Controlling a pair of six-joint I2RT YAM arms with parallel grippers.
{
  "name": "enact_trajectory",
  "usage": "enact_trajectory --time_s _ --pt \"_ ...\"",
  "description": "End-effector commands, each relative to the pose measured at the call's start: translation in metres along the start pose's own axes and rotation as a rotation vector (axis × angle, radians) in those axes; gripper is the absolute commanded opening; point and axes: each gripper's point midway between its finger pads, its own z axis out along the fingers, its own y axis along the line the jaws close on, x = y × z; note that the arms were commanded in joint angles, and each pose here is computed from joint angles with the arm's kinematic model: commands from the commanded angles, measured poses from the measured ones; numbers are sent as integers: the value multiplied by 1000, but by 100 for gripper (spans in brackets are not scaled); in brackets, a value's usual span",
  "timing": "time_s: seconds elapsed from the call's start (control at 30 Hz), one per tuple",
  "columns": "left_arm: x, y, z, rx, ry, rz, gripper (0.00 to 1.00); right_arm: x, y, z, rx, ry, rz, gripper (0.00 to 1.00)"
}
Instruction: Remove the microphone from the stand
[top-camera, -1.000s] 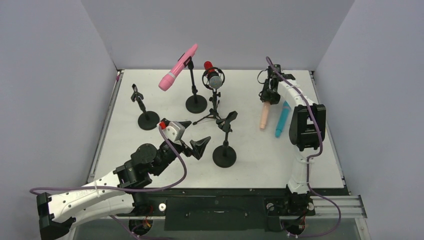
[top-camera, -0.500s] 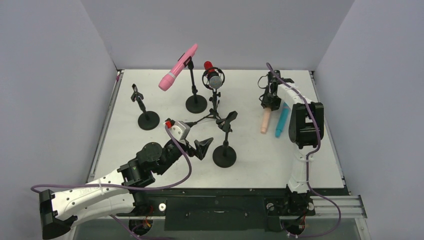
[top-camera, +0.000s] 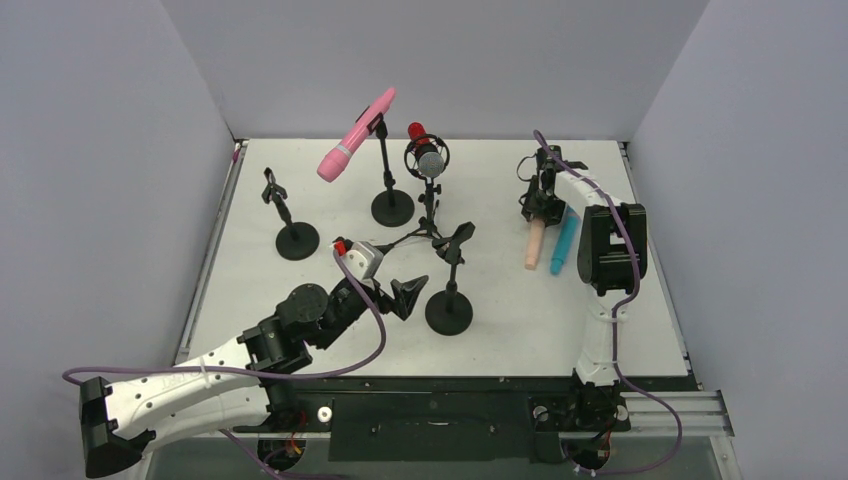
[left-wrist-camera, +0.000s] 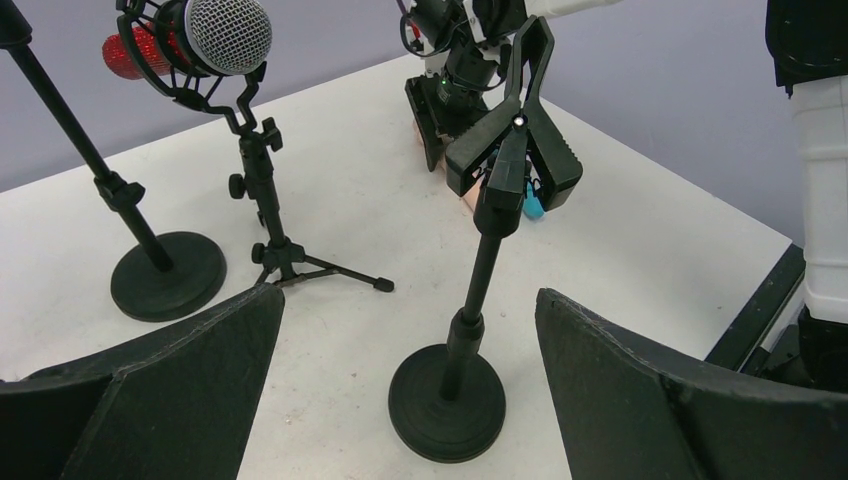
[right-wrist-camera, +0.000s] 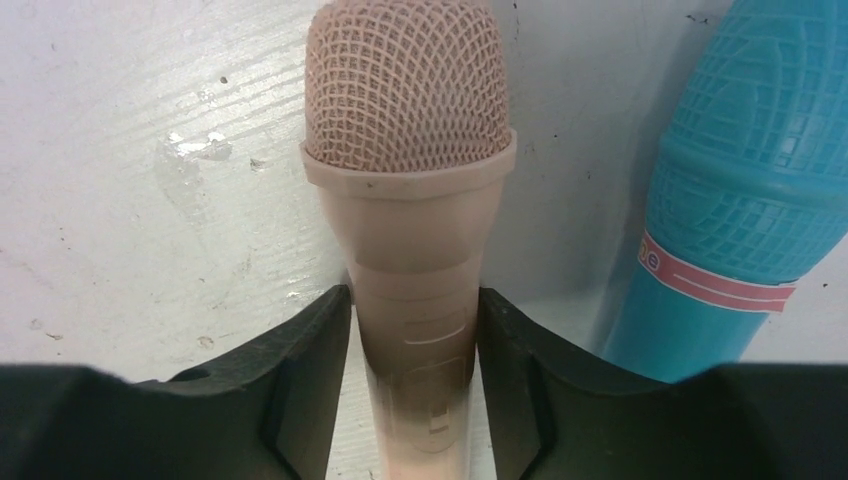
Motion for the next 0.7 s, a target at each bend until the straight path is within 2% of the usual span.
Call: enact_trajectory --time_s 0.0,0.27,0.67 --pt "-11 -4 2 10 -28 -23 96 -7 -1 -4 -12 -35 12 49" --pt "-11 -4 4 9 -27 -23 96 -21 2 -25 -37 -87 26 56" --pt "-9 -6 6 13 -22 -24 96 -37 0 -60 -48 -157 45 60"
